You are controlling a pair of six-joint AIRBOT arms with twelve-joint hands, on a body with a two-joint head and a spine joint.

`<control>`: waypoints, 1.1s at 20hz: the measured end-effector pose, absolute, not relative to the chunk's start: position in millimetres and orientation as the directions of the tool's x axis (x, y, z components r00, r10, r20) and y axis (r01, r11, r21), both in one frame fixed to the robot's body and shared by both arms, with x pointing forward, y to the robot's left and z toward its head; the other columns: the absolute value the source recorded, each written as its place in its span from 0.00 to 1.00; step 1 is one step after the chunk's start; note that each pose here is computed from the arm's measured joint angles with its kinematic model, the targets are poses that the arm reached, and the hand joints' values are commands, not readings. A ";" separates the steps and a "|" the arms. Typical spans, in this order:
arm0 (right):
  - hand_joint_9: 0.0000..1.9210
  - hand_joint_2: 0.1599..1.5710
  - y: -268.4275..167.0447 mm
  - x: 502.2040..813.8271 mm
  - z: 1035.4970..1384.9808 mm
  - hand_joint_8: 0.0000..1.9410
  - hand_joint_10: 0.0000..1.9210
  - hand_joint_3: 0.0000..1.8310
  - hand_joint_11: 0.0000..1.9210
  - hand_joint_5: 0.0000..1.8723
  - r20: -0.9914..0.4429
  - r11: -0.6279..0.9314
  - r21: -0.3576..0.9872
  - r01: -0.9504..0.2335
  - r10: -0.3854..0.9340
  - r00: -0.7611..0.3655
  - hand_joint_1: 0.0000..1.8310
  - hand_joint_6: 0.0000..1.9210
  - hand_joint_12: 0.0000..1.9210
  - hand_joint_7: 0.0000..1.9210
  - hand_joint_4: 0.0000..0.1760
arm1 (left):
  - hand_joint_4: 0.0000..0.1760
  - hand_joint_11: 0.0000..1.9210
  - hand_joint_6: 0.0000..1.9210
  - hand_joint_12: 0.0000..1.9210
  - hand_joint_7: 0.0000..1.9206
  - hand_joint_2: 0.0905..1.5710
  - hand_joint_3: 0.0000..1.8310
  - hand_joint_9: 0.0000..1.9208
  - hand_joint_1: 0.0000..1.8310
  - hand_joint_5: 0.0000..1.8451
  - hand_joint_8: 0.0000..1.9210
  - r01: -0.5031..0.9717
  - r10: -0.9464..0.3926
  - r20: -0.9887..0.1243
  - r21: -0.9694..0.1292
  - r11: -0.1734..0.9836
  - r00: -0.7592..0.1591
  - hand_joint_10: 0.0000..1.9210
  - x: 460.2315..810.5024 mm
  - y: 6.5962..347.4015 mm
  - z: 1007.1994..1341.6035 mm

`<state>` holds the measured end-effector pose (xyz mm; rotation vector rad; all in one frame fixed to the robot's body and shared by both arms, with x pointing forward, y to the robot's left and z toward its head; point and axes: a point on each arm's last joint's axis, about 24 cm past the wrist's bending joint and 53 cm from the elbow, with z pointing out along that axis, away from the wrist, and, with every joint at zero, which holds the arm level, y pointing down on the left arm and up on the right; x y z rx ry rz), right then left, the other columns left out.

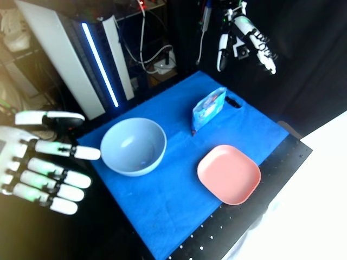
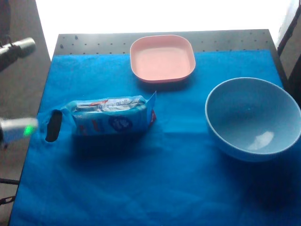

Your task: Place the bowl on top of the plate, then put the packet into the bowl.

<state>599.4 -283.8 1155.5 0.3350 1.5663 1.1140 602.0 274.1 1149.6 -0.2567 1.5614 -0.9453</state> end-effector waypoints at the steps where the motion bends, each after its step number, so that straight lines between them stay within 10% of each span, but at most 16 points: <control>1: 0.12 0.75 -283.9 599.5 1155.4 0.00 0.00 0.00 0.00 0.19 -0.611 0.513 0.788 -0.341 0.719 -0.331 0.25 0.00 0.29 0.14 0.37 | 0.42 0.00 0.00 0.08 0.08 0.73 0.00 0.04 0.21 0.11 0.00 0.344 -0.644 -0.725 -0.685 0.642 -0.244 0.00 602.0 274.1 1149.6; 6: 0.12 0.75 -283.9 599.5 1155.0 0.00 0.00 0.00 0.00 0.18 -0.611 0.513 0.788 -0.339 0.719 -0.331 0.25 0.00 0.30 0.14 0.44 | 0.37 0.00 0.00 0.10 0.08 0.73 0.00 0.04 0.21 0.11 0.00 0.344 -0.643 -0.725 -0.686 0.642 -0.245 0.00 602.0 274.1 1149.4; 11: 0.10 0.68 -278.2 598.3 1156.3 0.00 0.00 0.00 0.00 0.18 -0.614 0.507 0.786 -0.355 0.710 -0.344 0.32 0.00 0.24 0.13 0.29 | 0.35 0.00 0.00 0.10 0.08 0.73 0.00 0.05 0.24 0.12 0.00 0.343 -0.644 -0.724 -0.687 0.641 -0.246 0.00 602.0 273.9 1148.7; 14: 0.11 0.59 -263.4 595.3 1161.7 0.00 0.00 0.00 0.01 0.16 -0.619 0.484 0.780 -0.397 0.693 -0.371 0.35 0.00 0.26 0.12 0.62 | 0.33 0.00 0.00 0.12 0.09 0.72 0.00 0.05 0.24 0.12 0.00 0.338 -0.643 -0.723 -0.689 0.641 -0.254 0.00 601.8 272.9 1145.4; 18: 0.08 0.52 -220.1 582.0 1171.8 0.00 0.00 0.00 0.00 0.13 -0.635 0.416 0.763 -0.495 0.627 -0.452 0.36 0.00 0.27 0.08 0.35 | 0.36 0.00 0.00 0.09 0.09 0.71 0.00 0.05 0.25 0.12 0.00 0.340 -0.645 -0.721 -0.691 0.639 -0.254 0.00 601.6 272.6 1145.8; 22: 0.08 0.52 -204.6 578.6 1158.8 0.00 0.00 0.00 0.00 0.13 -0.652 0.431 0.756 -0.493 0.568 -0.503 0.32 0.00 0.23 0.07 0.82 | 0.34 0.00 0.00 0.08 0.09 0.71 0.00 0.05 0.25 0.11 0.00 0.338 -0.646 -0.721 -0.691 0.639 -0.253 0.00 601.9 273.1 1145.8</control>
